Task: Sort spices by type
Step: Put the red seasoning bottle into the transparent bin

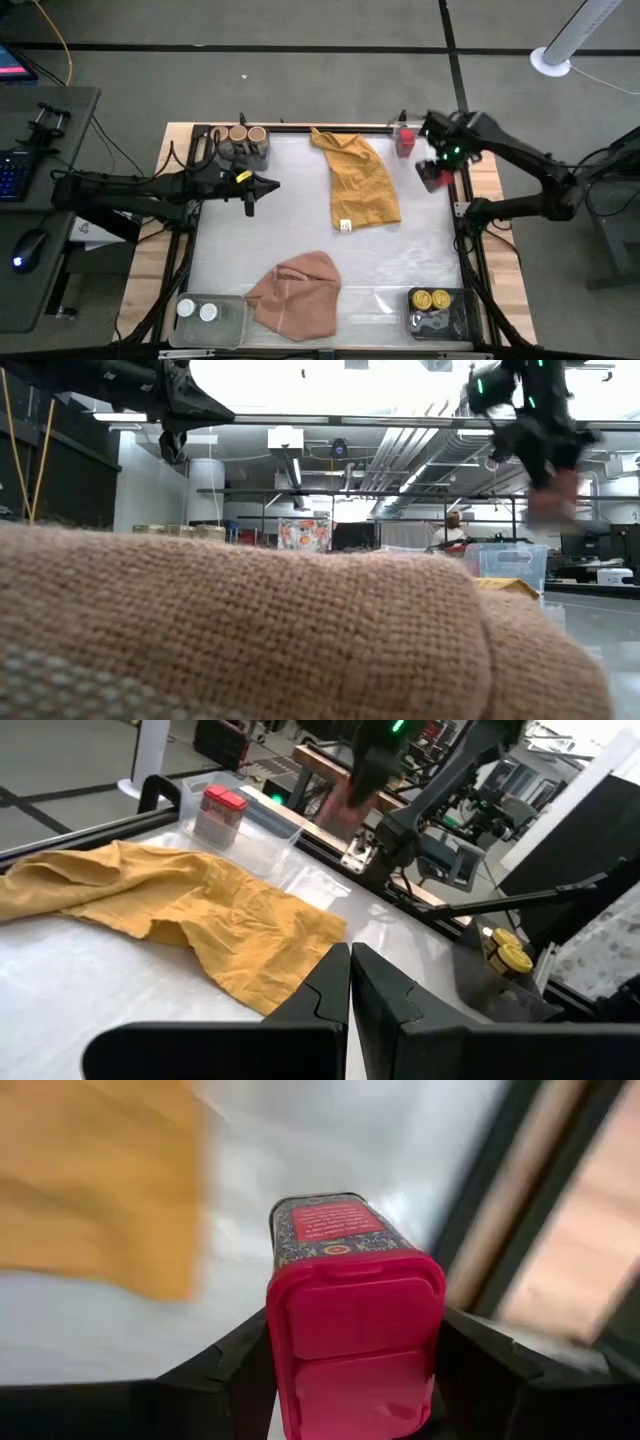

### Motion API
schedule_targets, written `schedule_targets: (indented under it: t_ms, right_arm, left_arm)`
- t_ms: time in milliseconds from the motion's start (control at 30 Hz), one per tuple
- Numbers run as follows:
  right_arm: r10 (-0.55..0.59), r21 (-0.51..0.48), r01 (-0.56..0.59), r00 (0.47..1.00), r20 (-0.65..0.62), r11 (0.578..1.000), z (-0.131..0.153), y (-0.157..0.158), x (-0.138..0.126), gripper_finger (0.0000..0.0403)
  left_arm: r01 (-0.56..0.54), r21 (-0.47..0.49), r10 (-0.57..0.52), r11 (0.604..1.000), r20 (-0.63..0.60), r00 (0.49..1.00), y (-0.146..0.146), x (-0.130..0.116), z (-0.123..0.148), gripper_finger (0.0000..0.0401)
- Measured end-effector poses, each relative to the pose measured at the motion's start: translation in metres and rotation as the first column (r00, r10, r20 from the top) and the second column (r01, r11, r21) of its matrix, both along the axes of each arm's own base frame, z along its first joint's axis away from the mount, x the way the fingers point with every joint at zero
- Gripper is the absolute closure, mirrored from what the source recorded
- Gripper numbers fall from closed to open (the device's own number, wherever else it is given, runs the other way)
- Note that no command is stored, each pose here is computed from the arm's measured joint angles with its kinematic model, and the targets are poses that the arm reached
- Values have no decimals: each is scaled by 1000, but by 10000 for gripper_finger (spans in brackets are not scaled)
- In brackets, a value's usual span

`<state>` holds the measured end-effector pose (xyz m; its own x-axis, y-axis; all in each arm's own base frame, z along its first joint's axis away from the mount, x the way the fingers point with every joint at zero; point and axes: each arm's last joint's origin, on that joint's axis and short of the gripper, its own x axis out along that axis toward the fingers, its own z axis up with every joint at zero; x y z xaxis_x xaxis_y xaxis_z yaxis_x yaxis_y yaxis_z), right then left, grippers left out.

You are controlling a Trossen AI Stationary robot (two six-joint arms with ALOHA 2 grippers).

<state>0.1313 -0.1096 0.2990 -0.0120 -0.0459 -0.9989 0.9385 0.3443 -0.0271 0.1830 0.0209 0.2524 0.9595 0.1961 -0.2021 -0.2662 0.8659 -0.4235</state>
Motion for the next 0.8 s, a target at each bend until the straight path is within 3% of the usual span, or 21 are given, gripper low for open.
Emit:
schedule_targets:
  t_ms: [133,200,267,400,567,800]
  right_arm:
    - [19,-200,14,987,162,980,53,-6,9,189]
    - [-1,-307,48,988,153,950,66,-18,10,189]
    - [-42,-349,74,994,101,934,67,-35,11,189]
    - [-81,-333,87,996,32,939,46,-80,21,189]
    - [-108,-230,79,988,-115,970,1,-128,29,189]
    - [-94,-163,65,980,-175,985,-32,-155,35,189]
  left_arm:
    - [-21,-5,21,1000,1,1000,4,0,0,401]
    - [-31,-9,31,999,2,1000,5,-1,0,401]
    - [-39,-9,39,999,2,999,7,-1,0,401]
    - [-52,-26,52,998,5,999,9,-1,0,401]
    - [-35,-62,36,997,12,999,9,-1,0,401]
    - [-25,-76,26,997,13,1000,8,-1,0,401]
